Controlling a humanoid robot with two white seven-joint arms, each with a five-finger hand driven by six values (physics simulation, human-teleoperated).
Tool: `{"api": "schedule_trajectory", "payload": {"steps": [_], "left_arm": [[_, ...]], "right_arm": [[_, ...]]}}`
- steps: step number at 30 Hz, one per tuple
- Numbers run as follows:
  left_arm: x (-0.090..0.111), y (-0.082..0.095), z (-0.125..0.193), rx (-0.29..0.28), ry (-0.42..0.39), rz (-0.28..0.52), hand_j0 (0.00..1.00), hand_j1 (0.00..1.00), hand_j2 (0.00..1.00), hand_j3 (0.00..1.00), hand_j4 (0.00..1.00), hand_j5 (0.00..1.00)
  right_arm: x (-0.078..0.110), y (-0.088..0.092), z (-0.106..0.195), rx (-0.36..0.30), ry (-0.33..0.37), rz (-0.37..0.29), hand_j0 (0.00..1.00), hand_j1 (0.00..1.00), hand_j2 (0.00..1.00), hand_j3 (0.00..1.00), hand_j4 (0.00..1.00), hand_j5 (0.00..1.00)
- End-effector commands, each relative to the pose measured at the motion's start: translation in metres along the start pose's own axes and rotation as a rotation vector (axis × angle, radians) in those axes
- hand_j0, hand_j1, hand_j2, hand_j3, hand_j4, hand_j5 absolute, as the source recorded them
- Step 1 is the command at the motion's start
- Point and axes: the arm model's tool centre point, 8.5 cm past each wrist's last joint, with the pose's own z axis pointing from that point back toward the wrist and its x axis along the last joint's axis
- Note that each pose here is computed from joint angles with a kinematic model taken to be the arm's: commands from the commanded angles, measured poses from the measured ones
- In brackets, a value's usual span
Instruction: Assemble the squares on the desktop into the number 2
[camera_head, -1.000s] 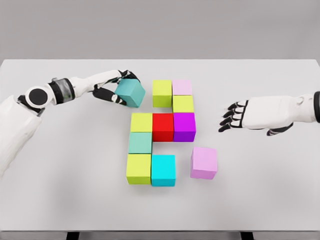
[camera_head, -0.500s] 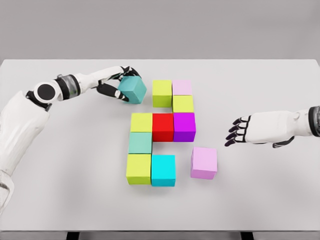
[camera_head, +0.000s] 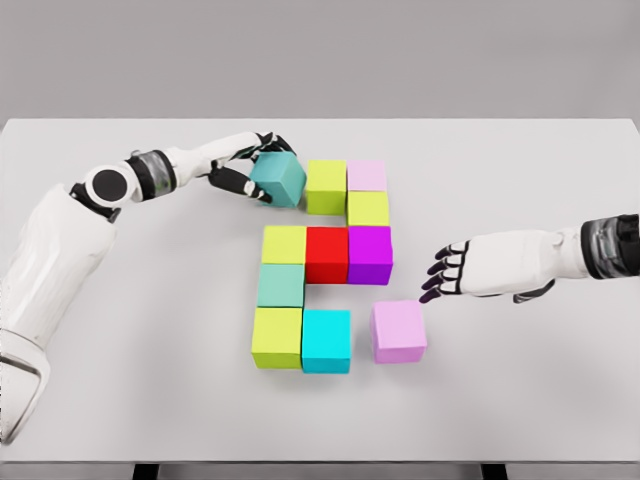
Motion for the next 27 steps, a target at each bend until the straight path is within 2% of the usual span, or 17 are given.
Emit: {"api": "schedule_trajectory", "payload": {"steps": [1, 3, 4, 5, 10, 13, 16, 19, 23, 27], "left_arm": [[0.003, -0.002, -0.004, 0.001, -0.015, 0.008, 0.50, 0.50, 0.50, 0.50, 0.50, 0.50], [0.002, -0.002, -0.004, 0.002, -0.012, 0.009, 0.53, 0.53, 0.53, 0.53, 0.53, 0.53], [0.001, -0.002, -0.003, 0.003, -0.007, 0.013, 0.58, 0.58, 0.58, 0.58, 0.58, 0.58], [-0.006, -0.004, -0.001, 0.001, 0.010, 0.026, 0.78, 0.78, 0.78, 0.78, 0.78, 0.78], [-0.006, -0.005, -0.002, -0.002, 0.011, 0.028, 0.79, 0.79, 0.79, 0.79, 0.79, 0.79], [-0.004, -0.006, -0.003, -0.005, 0.008, 0.019, 0.78, 0.78, 0.78, 0.78, 0.78, 0.78], [-0.003, -0.005, -0.004, -0.004, 0.006, 0.019, 0.78, 0.78, 0.78, 0.78, 0.78, 0.78], [-0.001, -0.007, -0.007, -0.005, -0.002, 0.022, 0.80, 0.80, 0.80, 0.80, 0.80, 0.80], [0.003, -0.009, -0.012, -0.009, -0.012, 0.023, 0.79, 0.79, 0.79, 0.79, 0.79, 0.79], [0.004, -0.009, -0.011, -0.009, -0.021, 0.019, 0.82, 0.82, 0.82, 0.82, 0.82, 0.82]], "right_arm": [[0.003, -0.001, -0.006, -0.005, -0.017, -0.002, 1.00, 1.00, 1.00, 1.00, 1.00, 1.00], [0.003, -0.001, -0.007, -0.005, -0.019, -0.002, 1.00, 1.00, 1.00, 1.00, 1.00, 1.00], [0.003, -0.001, -0.007, -0.005, -0.019, -0.002, 1.00, 1.00, 1.00, 1.00, 1.00, 1.00], [0.003, -0.002, -0.007, -0.007, -0.020, -0.001, 1.00, 1.00, 1.00, 1.00, 1.00, 1.00], [-0.001, -0.003, -0.002, -0.014, -0.003, -0.007, 1.00, 1.00, 1.00, 1.00, 1.00, 1.00], [-0.013, -0.003, 0.015, -0.020, 0.050, -0.018, 1.00, 1.00, 1.00, 1.00, 1.00, 1.00], [-0.016, 0.003, 0.027, -0.004, 0.079, -0.025, 1.00, 1.00, 1.00, 1.00, 1.00, 1.00], [-0.005, 0.014, 0.019, 0.017, 0.045, -0.038, 1.00, 1.00, 1.00, 1.00, 1.00, 1.00], [0.001, 0.024, 0.011, 0.039, 0.019, -0.053, 1.00, 1.00, 1.00, 1.00, 1.00, 1.00], [0.010, 0.025, -0.007, 0.035, -0.031, -0.057, 1.00, 1.00, 1.00, 1.00, 1.00, 1.00]]}}
